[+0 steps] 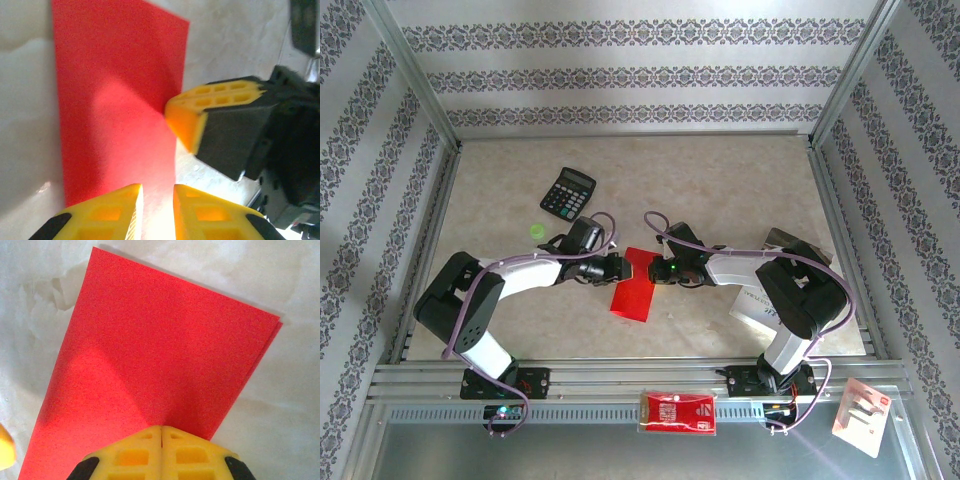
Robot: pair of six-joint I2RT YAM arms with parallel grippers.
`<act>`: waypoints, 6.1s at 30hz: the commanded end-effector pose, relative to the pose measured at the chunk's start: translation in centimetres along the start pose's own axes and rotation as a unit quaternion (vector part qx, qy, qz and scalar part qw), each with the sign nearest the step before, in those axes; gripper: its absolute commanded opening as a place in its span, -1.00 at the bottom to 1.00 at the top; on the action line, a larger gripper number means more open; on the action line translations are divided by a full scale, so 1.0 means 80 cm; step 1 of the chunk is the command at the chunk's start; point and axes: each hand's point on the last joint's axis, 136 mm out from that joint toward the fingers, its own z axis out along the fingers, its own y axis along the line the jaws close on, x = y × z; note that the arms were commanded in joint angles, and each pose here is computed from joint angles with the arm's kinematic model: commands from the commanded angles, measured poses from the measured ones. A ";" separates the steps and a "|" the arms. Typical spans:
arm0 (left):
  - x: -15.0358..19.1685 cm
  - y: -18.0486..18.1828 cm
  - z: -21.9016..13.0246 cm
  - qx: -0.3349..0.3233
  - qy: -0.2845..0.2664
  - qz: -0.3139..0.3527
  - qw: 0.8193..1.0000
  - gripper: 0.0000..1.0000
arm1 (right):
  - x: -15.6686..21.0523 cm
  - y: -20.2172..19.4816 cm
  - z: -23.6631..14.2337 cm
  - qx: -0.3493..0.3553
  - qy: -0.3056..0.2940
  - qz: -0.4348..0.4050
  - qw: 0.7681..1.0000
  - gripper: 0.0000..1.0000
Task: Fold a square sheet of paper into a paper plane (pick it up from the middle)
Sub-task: First fold the square sheet of paper in half at the center of the table, then first fold in half a square sheet of paper at the center of the table.
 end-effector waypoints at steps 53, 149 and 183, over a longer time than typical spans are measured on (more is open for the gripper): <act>0.072 0.092 0.003 -0.077 0.051 -0.044 0.995 -0.74 | 0.035 -0.039 0.000 0.076 0.063 0.006 0.995 -1.00; 0.161 0.164 -0.006 -0.160 0.125 -0.074 0.976 -1.00 | -0.091 0.017 0.091 -0.024 0.039 0.114 0.992 -1.00; 0.138 0.141 -0.003 -0.143 0.093 -0.073 0.983 -1.00 | -0.091 0.078 -0.001 -0.097 0.025 0.039 0.994 -1.00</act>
